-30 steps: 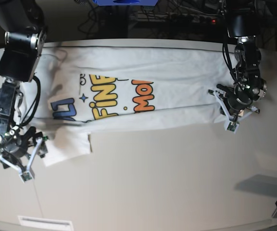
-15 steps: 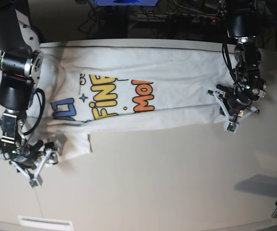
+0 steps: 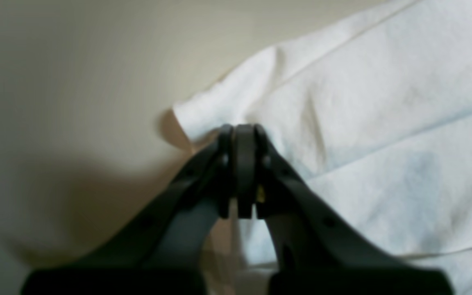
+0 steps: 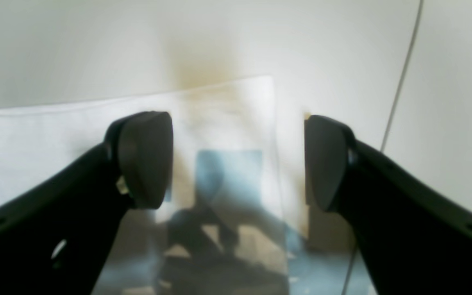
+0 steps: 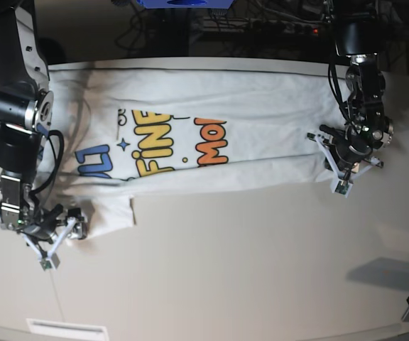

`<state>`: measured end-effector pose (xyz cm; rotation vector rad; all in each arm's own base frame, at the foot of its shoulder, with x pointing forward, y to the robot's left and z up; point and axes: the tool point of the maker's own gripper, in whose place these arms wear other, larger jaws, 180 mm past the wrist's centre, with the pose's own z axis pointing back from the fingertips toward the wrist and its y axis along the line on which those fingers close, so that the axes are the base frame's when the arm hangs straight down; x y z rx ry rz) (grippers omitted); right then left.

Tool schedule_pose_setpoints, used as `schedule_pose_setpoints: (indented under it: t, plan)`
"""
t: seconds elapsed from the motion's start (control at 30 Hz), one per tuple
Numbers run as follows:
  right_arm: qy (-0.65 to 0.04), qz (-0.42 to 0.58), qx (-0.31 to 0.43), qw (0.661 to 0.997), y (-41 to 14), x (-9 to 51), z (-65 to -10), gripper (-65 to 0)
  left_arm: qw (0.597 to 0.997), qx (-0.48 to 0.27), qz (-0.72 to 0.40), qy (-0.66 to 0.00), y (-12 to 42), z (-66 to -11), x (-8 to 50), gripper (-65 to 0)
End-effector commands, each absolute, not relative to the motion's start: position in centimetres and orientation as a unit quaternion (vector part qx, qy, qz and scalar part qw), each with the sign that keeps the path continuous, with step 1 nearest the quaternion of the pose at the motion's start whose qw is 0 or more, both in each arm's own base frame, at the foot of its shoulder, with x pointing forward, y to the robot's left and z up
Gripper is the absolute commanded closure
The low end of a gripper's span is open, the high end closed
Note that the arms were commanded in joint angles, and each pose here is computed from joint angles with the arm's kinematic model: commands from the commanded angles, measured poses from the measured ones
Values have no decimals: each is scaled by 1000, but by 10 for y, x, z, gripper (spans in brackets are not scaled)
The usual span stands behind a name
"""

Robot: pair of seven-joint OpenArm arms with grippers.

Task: Fold the T-shirt properly
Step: 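Regrasp the sleeve edge with the right gripper and tuck it inward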

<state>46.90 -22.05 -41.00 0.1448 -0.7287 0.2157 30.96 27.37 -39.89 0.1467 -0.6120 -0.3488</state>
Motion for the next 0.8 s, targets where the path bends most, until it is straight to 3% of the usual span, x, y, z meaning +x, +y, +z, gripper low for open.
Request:
schedule_pose_setpoints:
  t: [0.0,0.27,0.57,0.77]
  plan:
    - [-387,103,67,914,-225,488,-386,-483,933,77,-176,-304,277,-392,314,0]
    - [-387,104,71,914,-220,488,-387,-454,933,76,-176,-304,276,-392,314,0]
    - [-384,104,72,915,-220,487,-388,-1,932,77,-176,-306,277,-391,315,0]
    - [-385,104,69,914,-222,487,-387,0,932,77,-177,-306,276,-391,316,0]
